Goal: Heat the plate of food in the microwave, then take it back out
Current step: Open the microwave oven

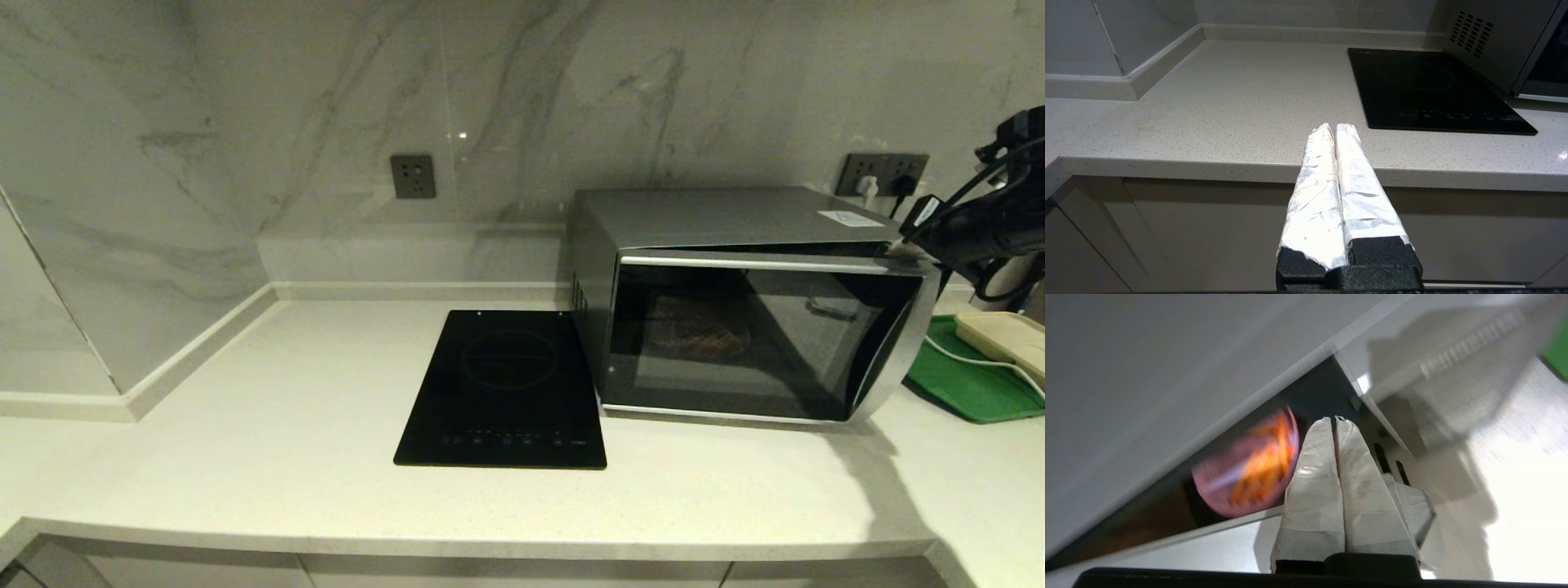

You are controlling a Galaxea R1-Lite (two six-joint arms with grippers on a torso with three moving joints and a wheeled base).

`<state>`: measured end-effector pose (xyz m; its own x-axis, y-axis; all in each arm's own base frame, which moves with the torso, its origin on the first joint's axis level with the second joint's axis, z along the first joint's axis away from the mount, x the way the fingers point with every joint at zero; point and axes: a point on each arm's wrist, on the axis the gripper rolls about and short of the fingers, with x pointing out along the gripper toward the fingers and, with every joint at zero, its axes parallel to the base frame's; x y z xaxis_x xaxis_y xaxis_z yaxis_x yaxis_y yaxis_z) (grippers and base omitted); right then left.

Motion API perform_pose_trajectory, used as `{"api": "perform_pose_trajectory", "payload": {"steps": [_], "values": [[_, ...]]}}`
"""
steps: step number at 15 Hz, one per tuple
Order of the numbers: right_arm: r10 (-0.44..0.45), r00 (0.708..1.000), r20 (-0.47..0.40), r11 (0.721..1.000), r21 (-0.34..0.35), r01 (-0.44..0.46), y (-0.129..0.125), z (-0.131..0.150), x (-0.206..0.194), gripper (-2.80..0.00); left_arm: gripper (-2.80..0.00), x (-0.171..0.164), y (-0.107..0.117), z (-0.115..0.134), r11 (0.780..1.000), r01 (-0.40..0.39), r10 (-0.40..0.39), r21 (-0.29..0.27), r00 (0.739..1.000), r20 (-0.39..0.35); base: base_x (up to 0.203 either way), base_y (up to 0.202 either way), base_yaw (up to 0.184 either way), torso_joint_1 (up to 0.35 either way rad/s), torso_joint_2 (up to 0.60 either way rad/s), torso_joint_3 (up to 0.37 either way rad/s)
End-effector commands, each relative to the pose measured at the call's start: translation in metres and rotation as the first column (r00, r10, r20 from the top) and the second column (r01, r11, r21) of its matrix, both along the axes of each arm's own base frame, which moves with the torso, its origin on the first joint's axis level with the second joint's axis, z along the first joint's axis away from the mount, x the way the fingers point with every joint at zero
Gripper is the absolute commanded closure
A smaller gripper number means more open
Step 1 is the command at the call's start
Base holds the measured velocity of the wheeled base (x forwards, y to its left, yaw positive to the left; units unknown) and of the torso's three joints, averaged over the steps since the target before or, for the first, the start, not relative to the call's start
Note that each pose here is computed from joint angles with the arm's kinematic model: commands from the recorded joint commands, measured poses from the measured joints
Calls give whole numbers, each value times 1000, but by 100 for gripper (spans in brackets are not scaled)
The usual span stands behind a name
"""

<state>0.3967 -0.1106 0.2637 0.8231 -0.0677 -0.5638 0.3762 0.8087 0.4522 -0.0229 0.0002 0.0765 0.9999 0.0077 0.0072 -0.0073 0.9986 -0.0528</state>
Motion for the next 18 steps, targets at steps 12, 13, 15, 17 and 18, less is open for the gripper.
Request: {"api": "perform_pose_trajectory", "payload": {"steps": [12, 13, 15, 17, 18], "values": [[191, 953, -236, 980, 2, -197, 27, 13, -92, 0, 0, 0, 0, 0, 1000, 0, 0, -1, 1000, 0, 0, 0, 0, 0, 0, 0], [204, 951, -230, 978, 3, -209, 31, 16, -99, 0, 0, 0, 0, 0, 1000, 0, 0, -1, 1000, 0, 0, 0, 0, 0, 0, 0], [228, 947, -225, 972, -9, -236, 37, 20, -110, 0, 0, 0, 0, 0, 1000, 0, 0, -1, 1000, 0, 0, 0, 0, 0, 0, 0], [277, 927, -251, 954, -47, -298, 43, 21, -124, 0, 0, 0, 0, 0, 1000, 0, 0, -1, 1000, 0, 0, 0, 0, 0, 0, 0], [315, 910, -269, 938, -56, -342, 45, 20, -132, 0, 0, 0, 0, 0, 1000, -1, 1, -1, 1000, 0, 0, 0, 0, 0, 0, 0]]}}
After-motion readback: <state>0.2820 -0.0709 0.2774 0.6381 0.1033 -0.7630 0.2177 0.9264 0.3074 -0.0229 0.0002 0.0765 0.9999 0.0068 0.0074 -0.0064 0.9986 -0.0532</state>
